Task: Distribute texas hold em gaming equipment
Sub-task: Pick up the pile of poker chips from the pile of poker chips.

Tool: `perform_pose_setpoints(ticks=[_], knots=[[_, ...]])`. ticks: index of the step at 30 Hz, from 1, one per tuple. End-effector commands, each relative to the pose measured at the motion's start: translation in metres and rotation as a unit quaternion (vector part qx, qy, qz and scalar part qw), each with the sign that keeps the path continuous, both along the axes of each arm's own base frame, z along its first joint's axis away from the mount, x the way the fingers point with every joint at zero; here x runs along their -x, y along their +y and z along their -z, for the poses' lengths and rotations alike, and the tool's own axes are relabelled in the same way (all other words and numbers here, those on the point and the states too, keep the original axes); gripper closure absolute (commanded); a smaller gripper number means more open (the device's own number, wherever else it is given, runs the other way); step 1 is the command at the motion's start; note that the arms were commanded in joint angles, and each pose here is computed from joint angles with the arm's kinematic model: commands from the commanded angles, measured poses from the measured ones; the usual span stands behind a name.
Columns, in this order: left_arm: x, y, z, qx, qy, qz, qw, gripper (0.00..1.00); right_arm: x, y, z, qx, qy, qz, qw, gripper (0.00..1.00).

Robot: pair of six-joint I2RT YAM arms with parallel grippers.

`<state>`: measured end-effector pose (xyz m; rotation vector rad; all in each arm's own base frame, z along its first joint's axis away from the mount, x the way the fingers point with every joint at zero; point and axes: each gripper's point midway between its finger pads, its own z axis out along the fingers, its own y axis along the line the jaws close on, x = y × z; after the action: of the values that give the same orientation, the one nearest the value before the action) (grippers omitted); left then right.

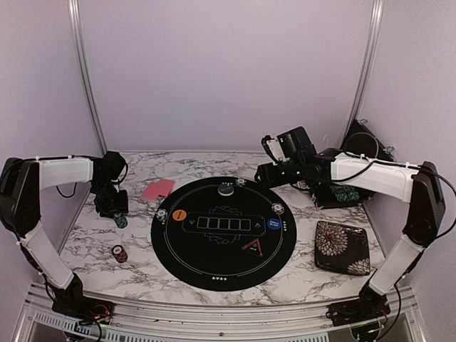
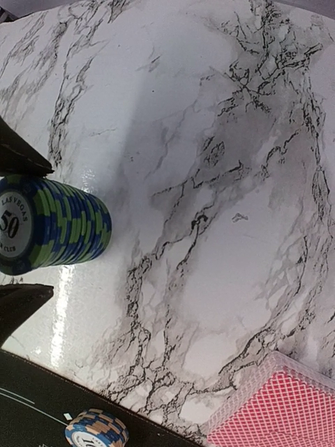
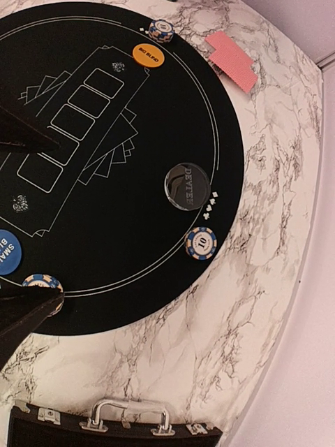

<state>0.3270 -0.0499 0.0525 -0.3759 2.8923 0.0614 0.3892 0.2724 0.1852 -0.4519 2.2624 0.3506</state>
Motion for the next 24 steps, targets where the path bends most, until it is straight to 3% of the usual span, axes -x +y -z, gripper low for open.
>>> perform_pose_setpoints(ticks=[1,24], knots=[[-0.0036,0.0015,0.0012,-0.003,0.001,0.003,1.0,0.47,-0.0056,-0.0013,-0.0089,-0.011,-0.011,0.005,1.0,0.37],[-0.0013,0.005,-0.0037,-0.011,-0.004,0.003,1.0,0.47,-0.0052,0.0001,-0.0066,-0.011,-0.007,0.004,1.0,0.37]])
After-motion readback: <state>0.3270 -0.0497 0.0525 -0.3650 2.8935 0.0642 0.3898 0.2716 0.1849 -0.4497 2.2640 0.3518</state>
